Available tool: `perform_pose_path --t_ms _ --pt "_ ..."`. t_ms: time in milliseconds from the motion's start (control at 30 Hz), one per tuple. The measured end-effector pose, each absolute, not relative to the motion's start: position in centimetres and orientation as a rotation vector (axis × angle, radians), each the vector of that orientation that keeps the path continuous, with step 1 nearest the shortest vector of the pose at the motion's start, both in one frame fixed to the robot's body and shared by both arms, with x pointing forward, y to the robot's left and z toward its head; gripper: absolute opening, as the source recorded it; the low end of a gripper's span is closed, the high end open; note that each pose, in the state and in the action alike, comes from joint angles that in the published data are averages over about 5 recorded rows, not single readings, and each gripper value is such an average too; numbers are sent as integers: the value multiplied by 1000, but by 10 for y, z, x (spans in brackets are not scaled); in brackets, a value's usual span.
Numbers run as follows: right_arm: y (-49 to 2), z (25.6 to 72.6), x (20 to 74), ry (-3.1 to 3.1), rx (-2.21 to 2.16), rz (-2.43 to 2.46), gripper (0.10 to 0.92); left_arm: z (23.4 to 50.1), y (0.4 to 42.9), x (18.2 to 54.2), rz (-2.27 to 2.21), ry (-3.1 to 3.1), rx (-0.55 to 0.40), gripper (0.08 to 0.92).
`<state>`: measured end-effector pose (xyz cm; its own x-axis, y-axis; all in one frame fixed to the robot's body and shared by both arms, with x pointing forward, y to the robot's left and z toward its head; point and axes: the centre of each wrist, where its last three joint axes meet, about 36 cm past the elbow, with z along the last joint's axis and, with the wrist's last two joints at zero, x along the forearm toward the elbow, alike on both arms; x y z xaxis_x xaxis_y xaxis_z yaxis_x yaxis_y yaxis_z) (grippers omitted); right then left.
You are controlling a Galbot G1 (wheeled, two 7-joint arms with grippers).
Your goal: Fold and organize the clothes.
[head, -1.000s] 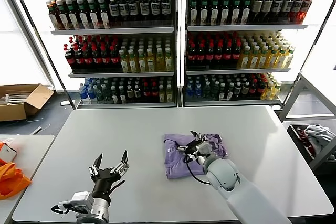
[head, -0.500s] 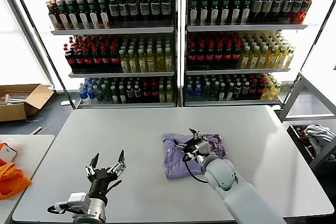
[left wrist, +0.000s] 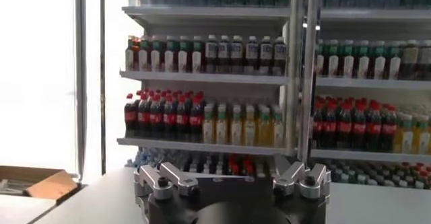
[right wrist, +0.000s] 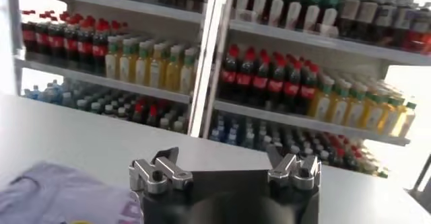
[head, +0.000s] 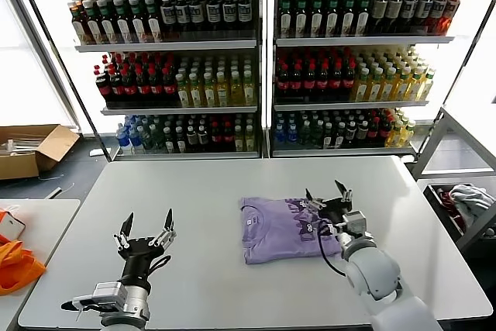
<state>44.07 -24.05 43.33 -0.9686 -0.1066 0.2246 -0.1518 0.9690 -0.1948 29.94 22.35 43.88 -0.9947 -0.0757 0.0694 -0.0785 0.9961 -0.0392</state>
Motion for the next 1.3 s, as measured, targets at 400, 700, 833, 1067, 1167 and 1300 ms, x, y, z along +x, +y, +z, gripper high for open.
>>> perform_pose_path --t_ms 400,700,833,1067,1167,1300 --pt "-300 442 417 -2896 -70 301 823 429 224 312 21 -3080 86 823" --pt "-314 446 407 -2898 -141 291 823 427 225 316 19 -3092 85 823" --pt "-314 447 404 -2900 -151 286 823 426 229 315 -2 -3093 84 823" --pt "-315 446 403 -2895 -158 283 823 428 237 314 -94 -3105 80 822" --pt "-316 445 405 -2890 -160 287 823 430 240 313 -97 -3103 82 823" --pt "-317 444 406 -2882 -160 291 823 432 243 313 -90 -3102 79 823"
